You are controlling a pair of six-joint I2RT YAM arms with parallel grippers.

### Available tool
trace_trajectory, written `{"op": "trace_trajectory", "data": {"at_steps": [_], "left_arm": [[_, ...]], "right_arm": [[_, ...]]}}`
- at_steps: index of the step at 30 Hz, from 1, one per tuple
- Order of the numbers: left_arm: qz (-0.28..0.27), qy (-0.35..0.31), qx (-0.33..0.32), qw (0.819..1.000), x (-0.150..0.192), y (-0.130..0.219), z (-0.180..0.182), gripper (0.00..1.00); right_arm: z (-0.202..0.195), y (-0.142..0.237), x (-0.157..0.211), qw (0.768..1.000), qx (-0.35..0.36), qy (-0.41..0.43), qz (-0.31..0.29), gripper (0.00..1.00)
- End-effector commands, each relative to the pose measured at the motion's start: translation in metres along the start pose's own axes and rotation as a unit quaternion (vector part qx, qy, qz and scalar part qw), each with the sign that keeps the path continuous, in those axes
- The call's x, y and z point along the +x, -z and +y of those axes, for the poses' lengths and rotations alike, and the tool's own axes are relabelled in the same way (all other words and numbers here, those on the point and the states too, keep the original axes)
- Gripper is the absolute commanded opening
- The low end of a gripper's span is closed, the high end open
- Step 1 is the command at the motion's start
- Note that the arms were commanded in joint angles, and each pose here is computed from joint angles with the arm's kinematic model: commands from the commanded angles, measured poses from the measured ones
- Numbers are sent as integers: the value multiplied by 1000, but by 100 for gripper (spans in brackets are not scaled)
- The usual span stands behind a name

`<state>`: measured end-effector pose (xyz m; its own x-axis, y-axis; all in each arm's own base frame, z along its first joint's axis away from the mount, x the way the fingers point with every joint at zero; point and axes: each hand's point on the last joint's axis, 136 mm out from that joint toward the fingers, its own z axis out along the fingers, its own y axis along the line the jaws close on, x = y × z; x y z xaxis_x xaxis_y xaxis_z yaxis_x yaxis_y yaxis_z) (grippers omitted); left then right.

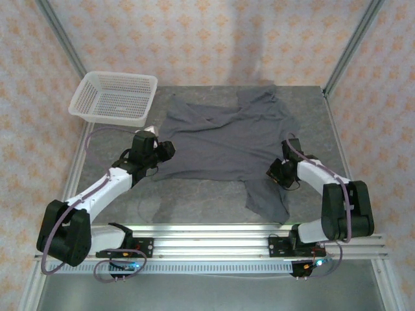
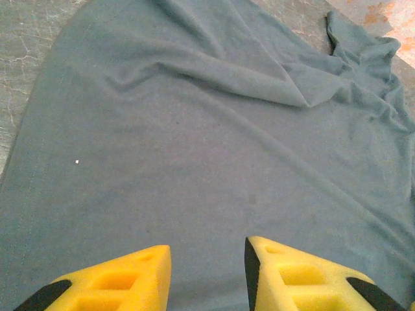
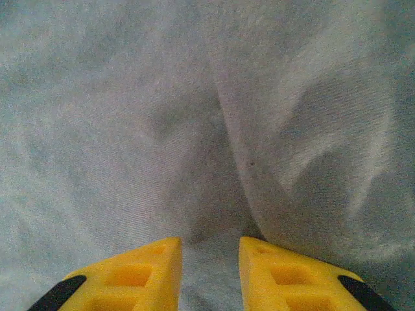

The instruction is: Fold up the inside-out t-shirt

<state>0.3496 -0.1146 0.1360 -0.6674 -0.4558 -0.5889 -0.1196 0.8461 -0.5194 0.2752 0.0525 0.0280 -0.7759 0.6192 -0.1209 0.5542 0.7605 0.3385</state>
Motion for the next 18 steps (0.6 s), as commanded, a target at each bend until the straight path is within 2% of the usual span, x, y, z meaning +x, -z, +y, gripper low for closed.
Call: {"op": "trace_trajectory", "data": {"at_steps": [1,4,6,9,12,15,18], "left_arm": [[4,-6,-18,1000,4,-2,9,36],[4,-6,-17,1000,3,-2,9,36],[3,-6,-12,1000,3,-2,7,36],[0,-8,-8,1000,2,-1,5,37],[2,-11,-8,1000,2,0,5,37],[4,-13,-11,1000,3,0,6,37],[5,-13,-12,1000,4,-1,7,38]], "right_arm": [[-1,28,-21,998,26,16,-56,30],[0,63,-37,993,11,13,-120,33],[-12,79,-46,987,-4,-29,-156,34],[-39,86,-52,980,-3,-90,-177,35],[-59,74,-48,979,10,-128,-157,35],[-62,49,-36,980,-22,-166,-107,29],[-58,32,-30,980,-46,-180,-78,29]]}}
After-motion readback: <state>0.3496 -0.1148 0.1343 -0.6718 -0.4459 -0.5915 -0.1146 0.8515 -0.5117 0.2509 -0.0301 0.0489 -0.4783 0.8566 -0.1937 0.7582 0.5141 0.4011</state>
